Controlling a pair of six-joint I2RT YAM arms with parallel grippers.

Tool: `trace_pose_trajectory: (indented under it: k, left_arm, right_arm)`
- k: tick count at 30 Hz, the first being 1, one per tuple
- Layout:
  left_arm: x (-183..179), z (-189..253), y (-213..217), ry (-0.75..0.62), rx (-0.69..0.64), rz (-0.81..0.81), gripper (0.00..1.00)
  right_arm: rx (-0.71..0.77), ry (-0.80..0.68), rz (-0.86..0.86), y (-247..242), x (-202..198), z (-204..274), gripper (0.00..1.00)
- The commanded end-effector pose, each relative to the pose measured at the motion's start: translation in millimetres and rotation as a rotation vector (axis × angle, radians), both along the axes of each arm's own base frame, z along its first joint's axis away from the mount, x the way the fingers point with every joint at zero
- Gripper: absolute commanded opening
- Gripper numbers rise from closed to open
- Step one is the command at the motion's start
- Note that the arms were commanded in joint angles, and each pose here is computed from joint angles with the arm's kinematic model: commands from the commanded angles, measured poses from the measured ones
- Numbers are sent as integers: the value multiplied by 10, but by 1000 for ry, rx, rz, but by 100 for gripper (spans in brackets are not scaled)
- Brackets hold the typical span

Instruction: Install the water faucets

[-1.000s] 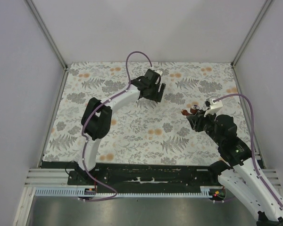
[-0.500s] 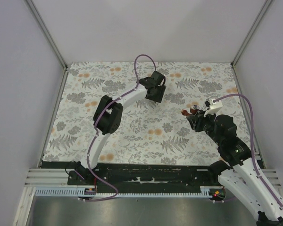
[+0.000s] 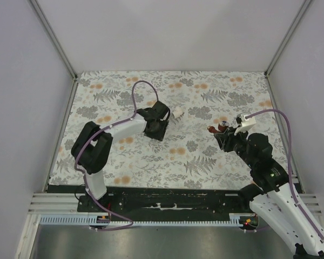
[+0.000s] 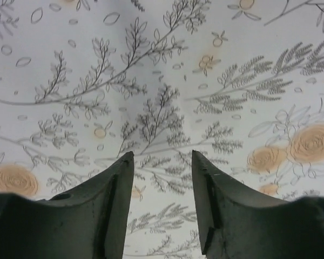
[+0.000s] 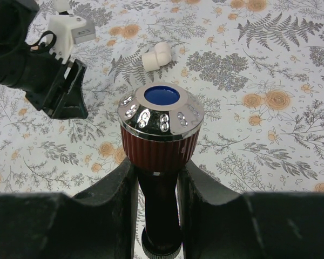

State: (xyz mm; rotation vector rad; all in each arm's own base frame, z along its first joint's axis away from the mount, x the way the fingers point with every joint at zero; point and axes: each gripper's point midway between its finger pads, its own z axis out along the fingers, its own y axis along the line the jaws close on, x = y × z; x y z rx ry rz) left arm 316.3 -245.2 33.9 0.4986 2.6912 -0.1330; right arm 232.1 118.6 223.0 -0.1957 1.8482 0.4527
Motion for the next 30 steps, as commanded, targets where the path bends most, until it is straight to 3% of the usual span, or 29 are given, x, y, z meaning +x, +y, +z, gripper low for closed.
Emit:
trace_pose_trajectory:
  k: [1, 4, 12, 17, 26, 30]
  left_arm:
    - [130, 428, -100, -159, -98, 5, 62]
    - [309, 497, -187, -215, -84, -51, 73]
    - [954, 535, -693, -315, -114, -157, 75]
    - [1290, 502, -920, -305, -107, -243, 75]
    - [1473, 217, -1003, -208, -36, -321, 71]
    - [1400, 70, -1000, -154, -38, -311, 63]
  right_arm:
    - [34, -58, 16, 44, 25, 177, 0]
    - [39, -63, 18, 46, 15, 192, 0]
    - [37, -71, 18, 38, 9, 210, 0]
    - [35, -73, 19, 30, -4, 214, 0]
    - [30, -71, 18, 30, 4, 206, 0]
    - [27, -65, 18, 32, 9, 191, 0]
